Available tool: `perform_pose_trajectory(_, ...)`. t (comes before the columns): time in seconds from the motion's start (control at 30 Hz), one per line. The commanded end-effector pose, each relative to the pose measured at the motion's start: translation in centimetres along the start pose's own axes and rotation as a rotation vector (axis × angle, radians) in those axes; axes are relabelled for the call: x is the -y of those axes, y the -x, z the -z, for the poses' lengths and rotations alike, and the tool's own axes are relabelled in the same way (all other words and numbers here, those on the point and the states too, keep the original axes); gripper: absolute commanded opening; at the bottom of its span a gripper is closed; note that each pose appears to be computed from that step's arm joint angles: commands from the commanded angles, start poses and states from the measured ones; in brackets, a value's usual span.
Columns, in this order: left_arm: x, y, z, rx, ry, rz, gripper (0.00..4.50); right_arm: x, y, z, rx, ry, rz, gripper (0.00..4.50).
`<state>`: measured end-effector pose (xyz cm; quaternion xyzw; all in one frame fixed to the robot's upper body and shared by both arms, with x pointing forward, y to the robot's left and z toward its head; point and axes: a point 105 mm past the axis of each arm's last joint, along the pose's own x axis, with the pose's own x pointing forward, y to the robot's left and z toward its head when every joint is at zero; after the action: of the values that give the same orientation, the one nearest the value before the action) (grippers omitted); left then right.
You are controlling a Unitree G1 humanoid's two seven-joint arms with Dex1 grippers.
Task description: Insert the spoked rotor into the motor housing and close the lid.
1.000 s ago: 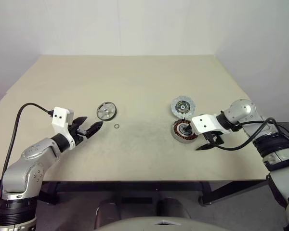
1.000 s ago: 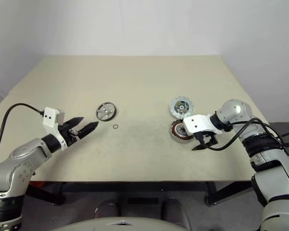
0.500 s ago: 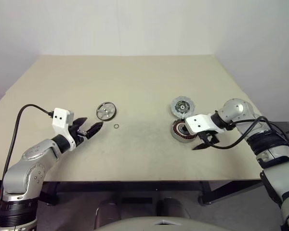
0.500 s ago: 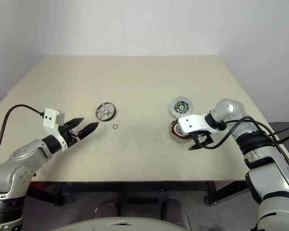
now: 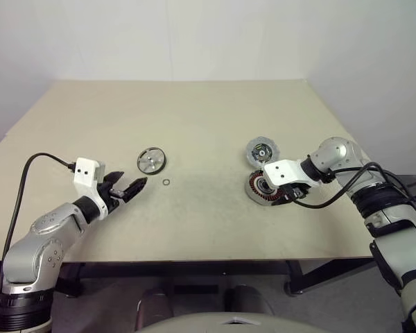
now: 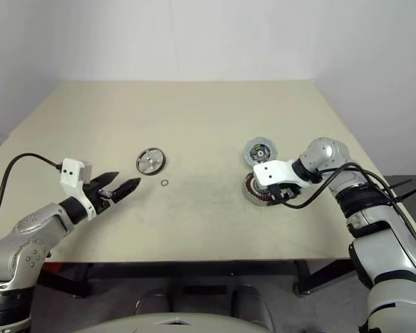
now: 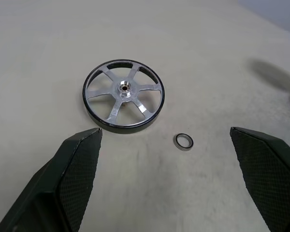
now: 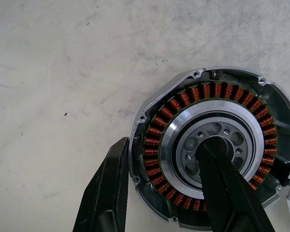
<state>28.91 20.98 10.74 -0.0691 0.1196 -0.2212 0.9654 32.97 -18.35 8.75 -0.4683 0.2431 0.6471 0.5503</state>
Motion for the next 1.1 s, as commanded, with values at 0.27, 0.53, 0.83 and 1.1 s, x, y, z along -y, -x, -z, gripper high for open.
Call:
perform_pose_trajectory(0.27,0.3,0.0,-1.7,0.051,-0.041,0.011,4.50,2.9,-0.4,-2.6,0.047,0.043,0.127,1.99)
perform_pose_trajectory(0.53,0.5,0.0,-1.6,0.050,-0.039,0.013,4.50,5.6,-1.8,-5.2,0.083,0.114,0.179,1.99)
perform_pose_trajectory(0.83,0.8,0.2,-1.3,0.050,-0.028,0.007,4.50,7.3,-2.9,-8.0,0.135,0.179,0.198,1.99)
perform_pose_trajectory(1.1,1.4,-0.2,-1.2,0.050,-0.020,0.023,4.50,9.0,-3.7,-10.4,0.163,0.211,0.235,1.99)
